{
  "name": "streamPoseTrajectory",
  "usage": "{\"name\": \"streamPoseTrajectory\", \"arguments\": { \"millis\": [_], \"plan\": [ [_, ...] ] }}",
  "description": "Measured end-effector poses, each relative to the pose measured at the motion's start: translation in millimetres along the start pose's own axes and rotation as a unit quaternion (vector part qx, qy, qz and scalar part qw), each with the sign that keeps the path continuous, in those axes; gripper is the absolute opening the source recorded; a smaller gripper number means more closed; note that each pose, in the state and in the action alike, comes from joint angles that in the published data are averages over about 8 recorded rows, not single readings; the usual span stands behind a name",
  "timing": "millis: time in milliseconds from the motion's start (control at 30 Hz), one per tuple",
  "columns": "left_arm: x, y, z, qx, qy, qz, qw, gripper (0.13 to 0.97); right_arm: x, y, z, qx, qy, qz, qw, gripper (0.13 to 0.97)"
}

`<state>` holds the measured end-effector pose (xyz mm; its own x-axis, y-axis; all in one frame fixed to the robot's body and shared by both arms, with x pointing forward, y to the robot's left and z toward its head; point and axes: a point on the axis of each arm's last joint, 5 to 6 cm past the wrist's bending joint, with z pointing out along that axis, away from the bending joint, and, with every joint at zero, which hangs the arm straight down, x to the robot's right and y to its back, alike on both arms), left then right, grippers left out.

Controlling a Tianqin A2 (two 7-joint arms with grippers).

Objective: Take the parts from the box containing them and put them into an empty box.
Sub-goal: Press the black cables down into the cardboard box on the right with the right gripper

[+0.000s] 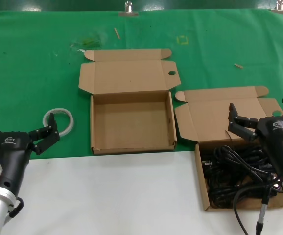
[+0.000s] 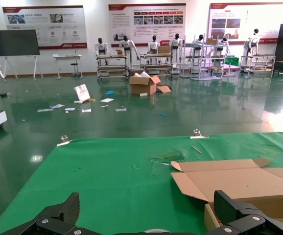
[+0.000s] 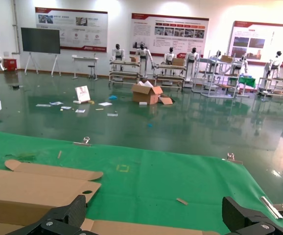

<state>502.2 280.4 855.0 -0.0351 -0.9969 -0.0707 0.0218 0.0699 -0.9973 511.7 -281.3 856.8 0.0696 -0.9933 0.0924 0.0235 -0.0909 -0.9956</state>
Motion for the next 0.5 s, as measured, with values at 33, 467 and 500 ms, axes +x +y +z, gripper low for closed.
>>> {"name": "streamPoseTrajectory", "arguments": {
  "millis": [33,467,500],
  "plan": [
    [0.0,0.0,0.0,0.000,0.000,0.000,1.0000,0.966,0.0,0.0,0.0,0.000,0.000,0.000,1.000,0.966],
    [0.0,0.0,0.0,0.000,0.000,0.000,1.0000,0.966,0.0,0.0,0.0,0.000,0.000,0.000,1.000,0.966],
    [0.0,0.0,0.0,0.000,0.000,0.000,1.0000,0.966,0.0,0.0,0.0,0.000,0.000,0.000,1.000,0.966]
  ]
}}
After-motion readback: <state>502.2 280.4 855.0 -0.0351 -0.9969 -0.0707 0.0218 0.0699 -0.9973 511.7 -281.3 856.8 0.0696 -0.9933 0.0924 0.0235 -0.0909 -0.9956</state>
